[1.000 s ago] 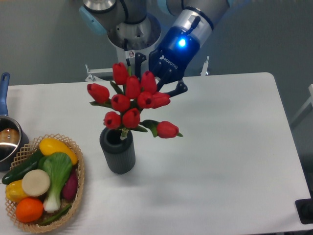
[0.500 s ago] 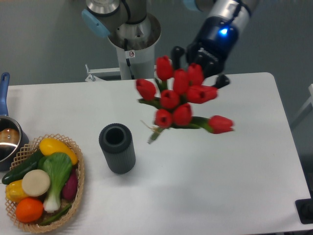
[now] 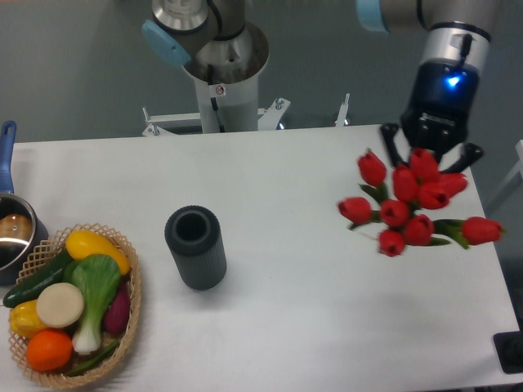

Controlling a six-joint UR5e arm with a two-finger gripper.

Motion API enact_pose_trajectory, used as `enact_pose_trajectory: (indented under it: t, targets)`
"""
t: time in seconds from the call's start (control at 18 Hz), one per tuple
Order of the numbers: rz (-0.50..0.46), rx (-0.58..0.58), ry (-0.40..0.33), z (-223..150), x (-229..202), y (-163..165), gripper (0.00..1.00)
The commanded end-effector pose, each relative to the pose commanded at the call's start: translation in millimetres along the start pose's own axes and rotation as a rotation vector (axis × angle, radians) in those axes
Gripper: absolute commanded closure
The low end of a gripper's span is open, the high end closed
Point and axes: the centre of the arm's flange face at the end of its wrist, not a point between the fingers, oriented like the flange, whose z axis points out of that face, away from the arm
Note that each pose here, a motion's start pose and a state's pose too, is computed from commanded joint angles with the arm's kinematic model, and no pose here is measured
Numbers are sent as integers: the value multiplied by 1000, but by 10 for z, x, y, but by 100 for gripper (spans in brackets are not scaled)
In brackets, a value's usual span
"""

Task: Pick up the flowers from the vase
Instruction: 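Carry the tulip bunch away from the vase across the table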

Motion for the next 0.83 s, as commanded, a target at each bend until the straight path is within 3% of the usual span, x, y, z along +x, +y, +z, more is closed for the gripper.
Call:
enact_pose_trajectory:
  t: [0.11, 0.28, 0.5, 0.83]
  targets:
    - [7, -110, -67, -11, -147, 90, 100]
    - [4, -210, -112, 38, -284, 196, 100]
    - [12, -380, -79, 148, -394, 308, 100]
    - [68, -518, -41, 228, -386, 364, 100]
